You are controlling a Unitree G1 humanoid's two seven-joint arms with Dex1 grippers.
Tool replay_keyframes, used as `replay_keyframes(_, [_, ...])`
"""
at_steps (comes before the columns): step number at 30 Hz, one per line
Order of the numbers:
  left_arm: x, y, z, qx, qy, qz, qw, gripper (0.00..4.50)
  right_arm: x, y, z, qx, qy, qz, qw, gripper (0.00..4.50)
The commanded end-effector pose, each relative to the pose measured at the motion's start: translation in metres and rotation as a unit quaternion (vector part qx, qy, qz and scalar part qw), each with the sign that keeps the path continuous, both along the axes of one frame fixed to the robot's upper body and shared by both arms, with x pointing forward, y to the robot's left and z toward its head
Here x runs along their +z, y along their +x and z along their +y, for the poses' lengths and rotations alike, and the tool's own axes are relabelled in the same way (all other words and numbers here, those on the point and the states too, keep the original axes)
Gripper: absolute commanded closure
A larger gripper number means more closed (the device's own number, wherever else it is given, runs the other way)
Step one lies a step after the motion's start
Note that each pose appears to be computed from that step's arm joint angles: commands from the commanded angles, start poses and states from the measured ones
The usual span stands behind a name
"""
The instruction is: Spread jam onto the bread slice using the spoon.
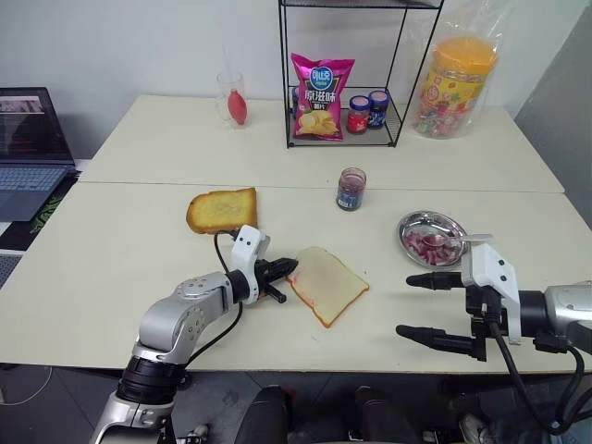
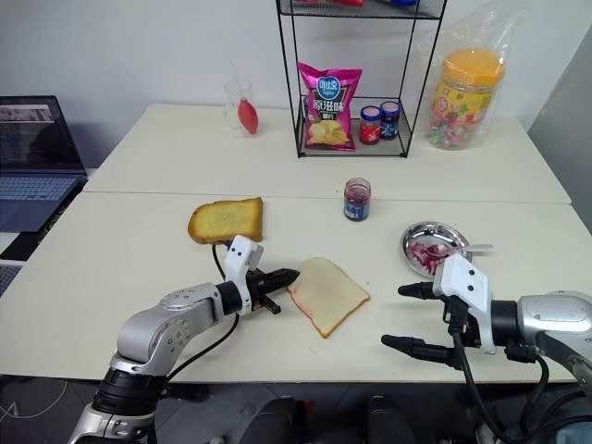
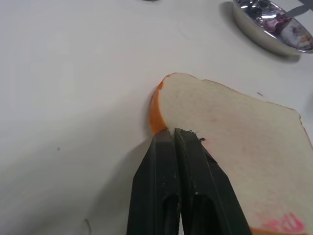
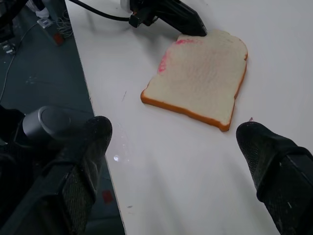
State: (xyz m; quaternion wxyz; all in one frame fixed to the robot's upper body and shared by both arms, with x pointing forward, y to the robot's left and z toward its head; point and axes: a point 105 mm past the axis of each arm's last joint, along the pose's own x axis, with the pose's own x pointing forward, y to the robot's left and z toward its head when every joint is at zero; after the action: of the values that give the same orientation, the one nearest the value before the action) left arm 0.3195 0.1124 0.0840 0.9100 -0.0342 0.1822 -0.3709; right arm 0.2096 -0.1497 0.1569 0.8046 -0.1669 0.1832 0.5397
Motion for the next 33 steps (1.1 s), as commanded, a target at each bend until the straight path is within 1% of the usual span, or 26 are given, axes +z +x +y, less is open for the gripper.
replay_keyframes(1, [0.015, 0.01, 0.002, 0.007, 0.001, -0.038, 0.999, 4.49, 0.005, 0.001, 0.01, 0.01, 0.009, -0.029, 0.999, 0.0])
replay_keyframes(5, [0.023, 0.02, 0.017, 0.043, 0.002, -0.055, 0.998, 4.49, 0.004, 0.009, 0.013, 0.0, 0.022, -0.047, 0.999, 0.0])
replay_keyframes(12, [0.025, 0.023, 0.011, 0.033, -0.007, -0.055, 0.998, 4.49, 0.002, 0.012, 0.012, -0.001, 0.022, -0.049, 0.999, 0.0])
replay_keyframes(19, [0.024, 0.019, -0.003, 0.0, -0.012, -0.049, 0.999, 4.49, 0.0, 0.012, 0.013, -0.003, 0.024, -0.053, 0.998, 0.0])
replay_keyframes(21, [0.024, 0.02, -0.006, -0.002, -0.008, -0.054, 0.999, 4.07, 0.0, 0.011, 0.013, -0.002, 0.024, -0.053, 0.998, 0.0])
replay_keyframes(22, [0.024, 0.02, -0.008, -0.008, -0.002, -0.057, 0.998, 4.04, -0.001, 0.01, 0.013, -0.001, 0.024, -0.053, 0.998, 0.0])
replay_keyframes(23, [0.023, 0.02, -0.009, -0.012, 0.002, -0.059, 0.998, 3.73, -0.001, 0.01, 0.013, -0.001, 0.023, -0.052, 0.998, 0.0])
replay_keyframes(29, [0.024, 0.026, -0.005, 0.002, 0.023, -0.079, 0.997, 2.63, 0.0, 0.011, 0.014, -0.002, 0.024, -0.053, 0.998, 0.0])
replay_keyframes(32, [0.035, 0.029, 0.007, 0.02, 0.022, -0.101, 0.994, 1.94, 0.0, 0.011, 0.013, -0.005, 0.023, -0.053, 0.998, 0.0])
replay_keyframes(33, [0.038, 0.029, 0.011, 0.026, 0.027, -0.109, 0.993, 1.79, 0.0, 0.011, 0.013, -0.006, 0.023, -0.053, 0.998, 0.0])
